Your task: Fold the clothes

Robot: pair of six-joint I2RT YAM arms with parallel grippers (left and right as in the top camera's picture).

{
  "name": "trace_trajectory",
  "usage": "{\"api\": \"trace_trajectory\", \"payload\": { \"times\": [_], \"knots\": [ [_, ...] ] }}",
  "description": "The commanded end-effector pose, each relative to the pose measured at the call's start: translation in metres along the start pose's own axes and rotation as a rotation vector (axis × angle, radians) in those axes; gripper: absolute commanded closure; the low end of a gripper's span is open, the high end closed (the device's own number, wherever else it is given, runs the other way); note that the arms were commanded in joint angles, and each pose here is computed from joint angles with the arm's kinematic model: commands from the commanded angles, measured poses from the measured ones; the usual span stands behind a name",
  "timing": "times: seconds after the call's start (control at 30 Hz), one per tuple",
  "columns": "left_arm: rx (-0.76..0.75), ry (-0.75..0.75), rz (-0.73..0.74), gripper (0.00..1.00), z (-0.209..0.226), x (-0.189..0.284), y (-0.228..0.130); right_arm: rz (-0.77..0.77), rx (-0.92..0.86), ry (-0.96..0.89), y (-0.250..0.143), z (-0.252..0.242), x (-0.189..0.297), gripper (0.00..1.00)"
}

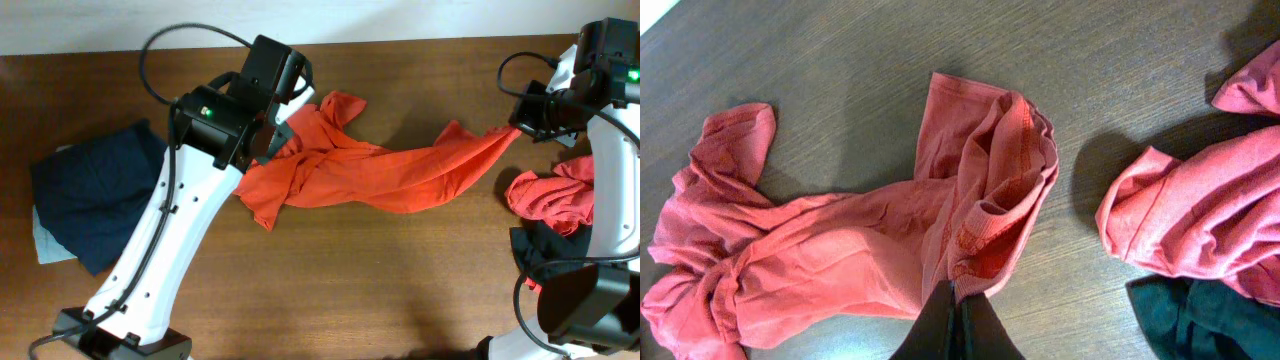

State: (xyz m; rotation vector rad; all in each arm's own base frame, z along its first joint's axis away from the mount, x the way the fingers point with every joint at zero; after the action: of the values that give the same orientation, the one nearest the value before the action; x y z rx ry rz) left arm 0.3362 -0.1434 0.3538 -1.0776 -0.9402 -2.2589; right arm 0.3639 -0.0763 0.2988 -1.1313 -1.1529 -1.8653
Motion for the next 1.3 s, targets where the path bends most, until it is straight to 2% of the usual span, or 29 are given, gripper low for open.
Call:
{"api": "trace_trajectory", "payload": {
  "times": [0.0,0.23,0.47,0.73,0.83,1.1,1.17,1.27],
  "knots": [
    [-0.007,-0.453,0.0,0.79,-0.048,-0.024,0.002,-0.035,0.03,0.023,-0.002,0.006,0.015,0.96],
    [-0.028,-0.516,0.278,0.79,-0.101,-0.129,-0.027,-0.036,0.029,0.019,-0.002,0.006,0.015,0.96],
    [-0.016,-0.518,0.341,0.79,-0.124,-0.181,-0.033,-0.036,0.029,0.015,-0.002,0.005,0.015,0.96],
    [0.012,-0.506,0.359,0.79,-0.135,-0.21,-0.034,-0.036,0.029,0.016,-0.002,0.005,0.015,0.96],
    [0.041,-0.411,0.379,0.79,-0.132,-0.223,-0.035,-0.035,0.029,0.016,-0.002,0.005,0.015,0.96],
    [0.065,-0.389,0.388,0.79,-0.13,-0.222,-0.036,-0.033,0.029,0.015,-0.003,0.005,0.015,0.96],
    [0.085,-0.339,0.394,0.79,-0.125,-0.222,-0.036,-0.032,0.029,0.015,-0.003,0.005,0.015,0.96],
    [0.086,-0.296,0.391,0.74,-0.12,-0.221,-0.035,-0.032,0.029,0.015,-0.003,0.005,0.015,0.96]
  ]
}}
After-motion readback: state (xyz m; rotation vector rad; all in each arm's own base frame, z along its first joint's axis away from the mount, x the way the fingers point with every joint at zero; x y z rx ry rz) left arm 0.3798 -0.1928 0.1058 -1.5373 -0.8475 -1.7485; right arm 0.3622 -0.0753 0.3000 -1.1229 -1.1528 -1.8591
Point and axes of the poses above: each gripper's point midway between its finger pads, its own x axis back along the fingers, its own z axis along the line the jaws close on, y = z × x, the point moved 8 cm from there along x, back along the fingers, and after that the axes turned 5 degrees about x, right-handed, at the moved point
